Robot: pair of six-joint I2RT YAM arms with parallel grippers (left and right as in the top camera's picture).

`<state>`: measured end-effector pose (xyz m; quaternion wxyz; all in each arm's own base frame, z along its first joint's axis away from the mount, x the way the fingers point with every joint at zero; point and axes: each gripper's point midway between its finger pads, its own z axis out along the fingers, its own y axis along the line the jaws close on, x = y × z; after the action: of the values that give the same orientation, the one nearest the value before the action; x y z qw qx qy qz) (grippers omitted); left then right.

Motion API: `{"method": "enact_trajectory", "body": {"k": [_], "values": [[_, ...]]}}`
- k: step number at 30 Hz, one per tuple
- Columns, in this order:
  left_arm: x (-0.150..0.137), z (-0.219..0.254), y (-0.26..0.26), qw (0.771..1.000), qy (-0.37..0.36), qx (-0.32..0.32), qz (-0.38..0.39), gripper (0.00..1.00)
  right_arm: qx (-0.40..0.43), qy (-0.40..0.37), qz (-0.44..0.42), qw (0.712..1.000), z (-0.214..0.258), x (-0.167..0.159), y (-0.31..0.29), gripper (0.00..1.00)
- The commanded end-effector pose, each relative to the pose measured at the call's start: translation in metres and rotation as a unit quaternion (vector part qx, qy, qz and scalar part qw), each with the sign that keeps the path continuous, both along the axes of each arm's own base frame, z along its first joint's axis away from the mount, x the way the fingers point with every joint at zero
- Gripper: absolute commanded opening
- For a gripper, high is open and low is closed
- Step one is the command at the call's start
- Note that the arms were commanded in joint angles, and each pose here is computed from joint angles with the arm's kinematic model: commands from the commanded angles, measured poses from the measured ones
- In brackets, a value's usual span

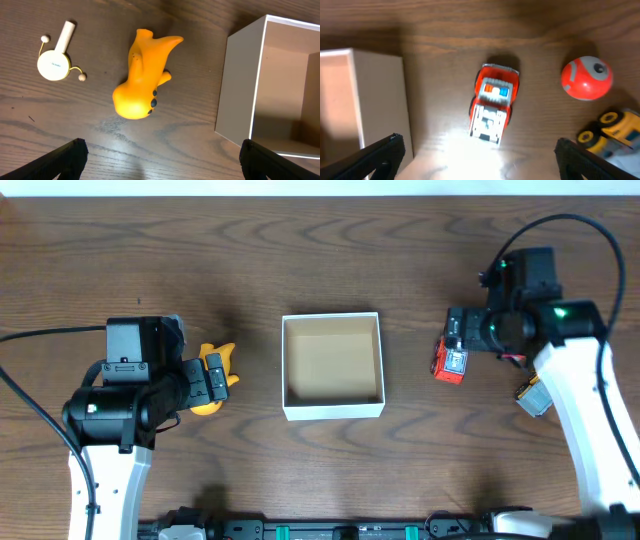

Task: Pack container
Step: 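Move the right gripper over the red toy fire truck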

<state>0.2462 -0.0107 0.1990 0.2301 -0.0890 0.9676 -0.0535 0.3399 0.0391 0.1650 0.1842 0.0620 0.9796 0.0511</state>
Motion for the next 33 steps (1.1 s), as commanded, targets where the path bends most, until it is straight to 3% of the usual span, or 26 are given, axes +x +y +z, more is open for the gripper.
{"method": "enact_trajectory", "body": {"k": [1,23,28,33], "values": [[0.003,0.008,0.001,1.0,-0.011,-0.004,0.005,0.98,0.002,0.013,-0.043,0.999,-0.012,0.012,-0.004,0.99],[0.003,0.008,0.001,1.0,-0.011,-0.004,0.004,0.98,-0.016,0.154,-0.074,0.985,-0.118,0.015,-0.006,0.99],[0.003,0.008,0.001,1.0,-0.011,-0.004,0.004,0.98,-0.017,0.169,-0.074,0.983,-0.127,0.011,-0.006,0.84],[0.003,0.008,0.001,1.0,-0.011,-0.004,0.004,0.98,-0.019,0.176,-0.074,0.981,-0.133,0.005,-0.006,0.81]]}}
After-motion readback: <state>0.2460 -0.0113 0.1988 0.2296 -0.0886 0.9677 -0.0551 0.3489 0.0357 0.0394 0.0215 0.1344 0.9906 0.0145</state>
